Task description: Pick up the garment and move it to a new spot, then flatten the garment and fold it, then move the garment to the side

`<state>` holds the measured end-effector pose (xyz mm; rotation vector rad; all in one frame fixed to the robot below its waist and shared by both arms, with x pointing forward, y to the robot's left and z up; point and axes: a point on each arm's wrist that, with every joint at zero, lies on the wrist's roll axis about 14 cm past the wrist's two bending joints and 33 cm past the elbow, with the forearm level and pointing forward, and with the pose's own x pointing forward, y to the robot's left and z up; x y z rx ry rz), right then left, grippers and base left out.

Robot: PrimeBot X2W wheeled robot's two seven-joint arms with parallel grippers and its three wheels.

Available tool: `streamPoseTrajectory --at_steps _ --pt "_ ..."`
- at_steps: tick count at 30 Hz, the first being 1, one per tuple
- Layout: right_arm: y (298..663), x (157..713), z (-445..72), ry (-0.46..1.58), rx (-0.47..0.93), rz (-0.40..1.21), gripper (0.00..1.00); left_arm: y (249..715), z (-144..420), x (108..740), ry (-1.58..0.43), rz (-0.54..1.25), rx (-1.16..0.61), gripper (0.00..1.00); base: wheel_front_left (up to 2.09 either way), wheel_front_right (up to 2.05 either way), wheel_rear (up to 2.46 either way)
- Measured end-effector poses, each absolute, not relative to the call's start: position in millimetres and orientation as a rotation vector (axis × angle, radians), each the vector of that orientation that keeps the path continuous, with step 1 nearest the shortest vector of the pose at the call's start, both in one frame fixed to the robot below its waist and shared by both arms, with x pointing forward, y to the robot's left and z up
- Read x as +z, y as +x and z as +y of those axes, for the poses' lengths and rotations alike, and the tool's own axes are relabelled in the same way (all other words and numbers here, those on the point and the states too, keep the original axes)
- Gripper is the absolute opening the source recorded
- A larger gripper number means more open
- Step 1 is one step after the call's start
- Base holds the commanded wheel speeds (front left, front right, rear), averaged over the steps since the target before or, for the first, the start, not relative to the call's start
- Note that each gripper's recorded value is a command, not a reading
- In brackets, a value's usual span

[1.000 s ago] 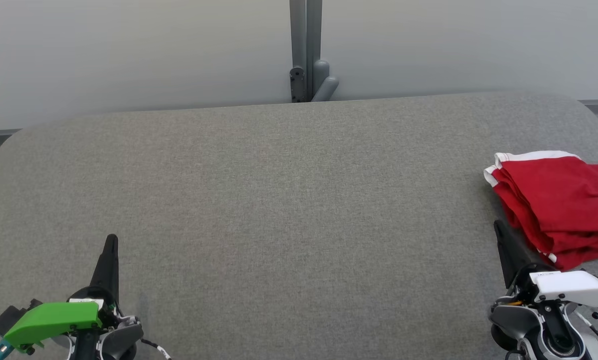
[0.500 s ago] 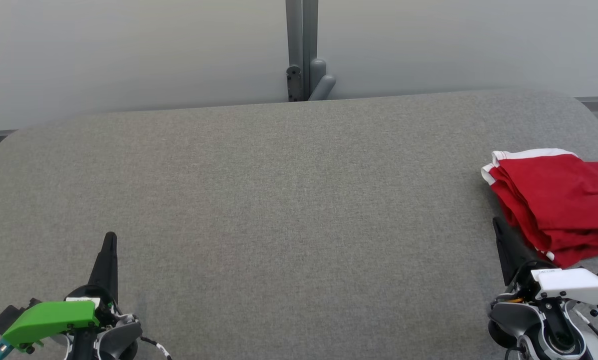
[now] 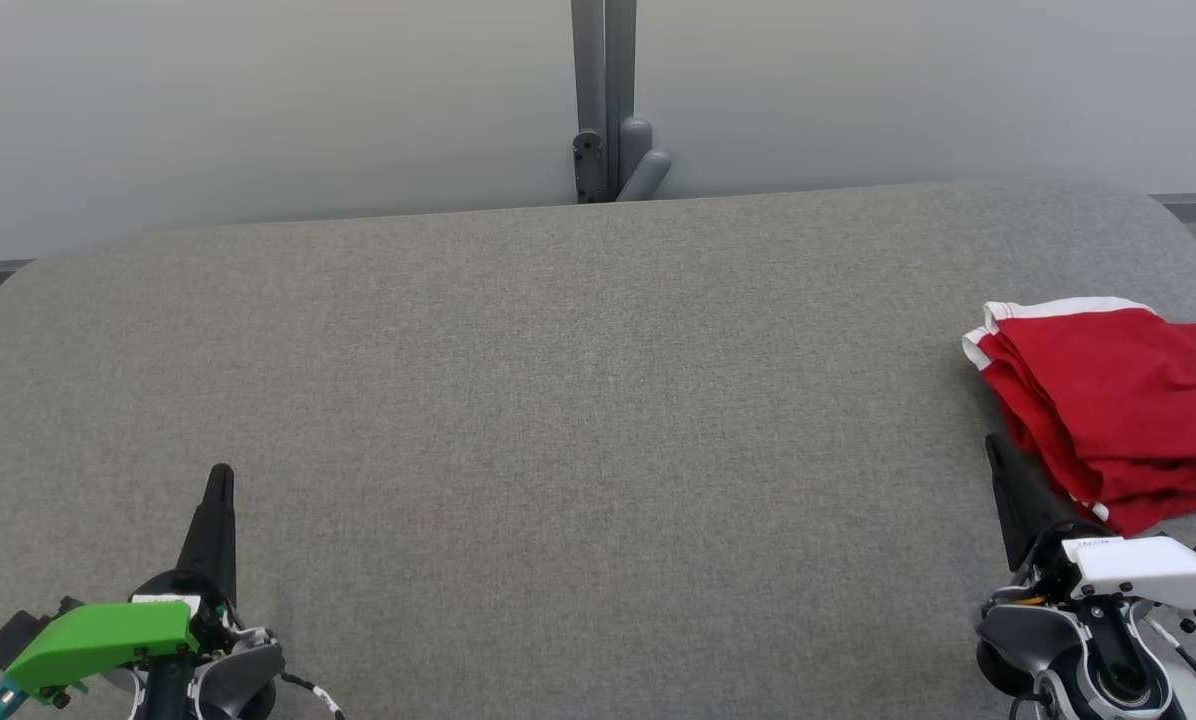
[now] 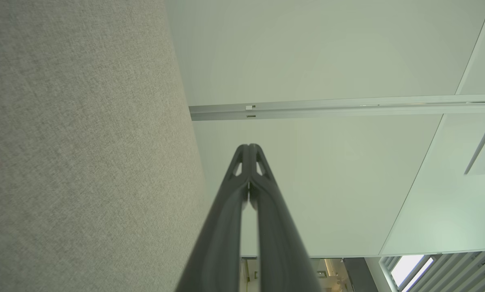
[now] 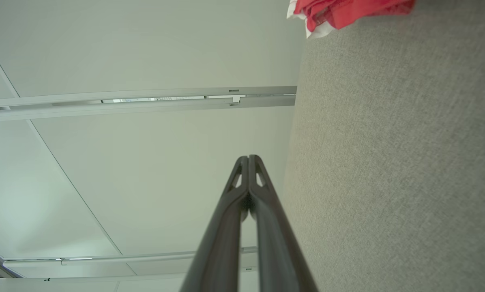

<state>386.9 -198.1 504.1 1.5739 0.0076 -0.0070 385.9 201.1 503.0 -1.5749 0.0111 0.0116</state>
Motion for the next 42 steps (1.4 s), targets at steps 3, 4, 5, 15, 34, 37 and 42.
streamPoseTrajectory --at_steps 3,4,5,15,34,37,42 --pt "386.9 504.2 -198.1 1.574 -0.007 0.007 0.00 385.9 201.2 503.0 -1.575 0.011 0.012 0.00 0.00 0.00 0.00" --pt "387.0 504.2 -198.1 1.574 -0.007 0.007 0.00 385.9 201.2 503.0 -1.575 0.011 0.012 0.00 0.00 0.00 0.00" --pt "387.0 504.2 -198.1 1.574 -0.007 0.007 0.00 385.9 201.2 503.0 -1.575 0.010 0.012 0.00 0.00 0.00 0.00" --pt "387.0 504.2 -198.0 1.574 -0.007 0.007 0.00 385.9 200.5 503.0 -1.577 0.013 0.009 0.00 0.00 0.00 0.00" --pt "387.0 504.2 -198.0 1.574 -0.007 0.007 0.00 385.9 200.7 503.0 -1.578 0.012 0.010 0.00 0.00 0.00 0.00" --pt "387.0 504.2 -198.0 1.574 -0.007 0.008 0.00 385.9 200.8 503.0 -1.578 0.012 0.010 0.00 0.00 0.00 0.00" --pt "387.0 504.2 -198.0 1.574 -0.007 0.008 0.00 385.9 201.0 503.1 -1.578 0.011 0.011 0.00 0.00 0.00 0.00"
